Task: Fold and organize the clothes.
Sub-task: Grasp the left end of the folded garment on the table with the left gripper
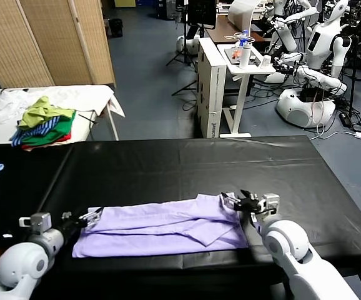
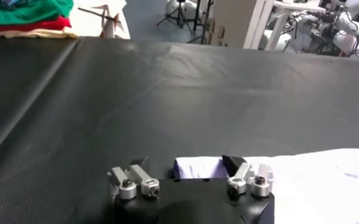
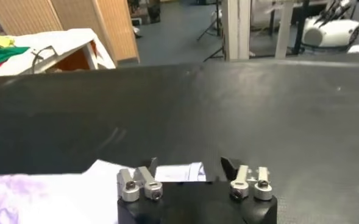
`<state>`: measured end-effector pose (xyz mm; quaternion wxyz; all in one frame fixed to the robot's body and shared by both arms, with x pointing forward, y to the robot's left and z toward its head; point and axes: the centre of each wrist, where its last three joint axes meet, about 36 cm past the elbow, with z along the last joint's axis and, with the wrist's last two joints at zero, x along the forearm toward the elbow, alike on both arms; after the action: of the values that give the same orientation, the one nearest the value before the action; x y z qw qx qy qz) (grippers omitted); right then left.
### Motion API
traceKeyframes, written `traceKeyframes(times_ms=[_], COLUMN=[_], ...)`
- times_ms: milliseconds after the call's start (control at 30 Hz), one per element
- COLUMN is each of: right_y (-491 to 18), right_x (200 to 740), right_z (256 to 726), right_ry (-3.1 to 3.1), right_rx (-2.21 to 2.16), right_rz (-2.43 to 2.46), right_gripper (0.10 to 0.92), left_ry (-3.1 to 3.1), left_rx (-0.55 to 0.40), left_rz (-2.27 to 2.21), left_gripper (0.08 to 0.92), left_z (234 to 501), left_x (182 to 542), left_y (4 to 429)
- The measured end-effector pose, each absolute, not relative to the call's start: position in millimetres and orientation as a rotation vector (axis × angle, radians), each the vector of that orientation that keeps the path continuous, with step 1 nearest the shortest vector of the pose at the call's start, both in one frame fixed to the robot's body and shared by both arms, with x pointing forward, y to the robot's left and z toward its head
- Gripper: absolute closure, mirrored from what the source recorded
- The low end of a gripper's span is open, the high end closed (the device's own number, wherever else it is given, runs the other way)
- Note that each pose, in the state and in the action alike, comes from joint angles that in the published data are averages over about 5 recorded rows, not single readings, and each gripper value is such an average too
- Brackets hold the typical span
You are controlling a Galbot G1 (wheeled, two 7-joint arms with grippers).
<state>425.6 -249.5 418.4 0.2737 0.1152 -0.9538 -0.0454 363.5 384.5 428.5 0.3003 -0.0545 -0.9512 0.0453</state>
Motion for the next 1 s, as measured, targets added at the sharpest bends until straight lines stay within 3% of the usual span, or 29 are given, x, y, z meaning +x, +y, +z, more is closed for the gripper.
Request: traceKeyframes(times_ms=[233,333,633,733,867,933,1000], right_y=[-245,-243,-241,-243,-248,-250,-252], right_x=[420,417,415,414,410,408,405], right_z=[415,415,416,419,426,430,433], right_ry=[-2.611,-2.631,-2.617,-2.619,-2.628,-2.632,-2.634], right_rx=[0.264,0.24,0.273,0.294,0.321,0.333,0.339], right_rz=[-0.106,-0.109,-0.135,-0.134,-0.134,-0.135,-0.134], right_gripper=[0.789,0.872,0.878,0.803,0.56,0.446,0.313], left_ry=[-2.516,-2.518,-2.538,-2.545,-2.553,-2.558,-2.563], left_rx=[-0.152,-0.154,-0.169,-0.176,-0.179,-0.177,-0.17], left_rz=[0.125,0.135,0.132,0.13,0.111,0.098,0.085], left_gripper=[0.702,0.82,0.842,0.842,0.834,0.784,0.676], left_z=[425,423,419,421,425,427,430], left_x=[363,365,379,386,388,386,384], left_y=[382,381,378,375,375,376,379])
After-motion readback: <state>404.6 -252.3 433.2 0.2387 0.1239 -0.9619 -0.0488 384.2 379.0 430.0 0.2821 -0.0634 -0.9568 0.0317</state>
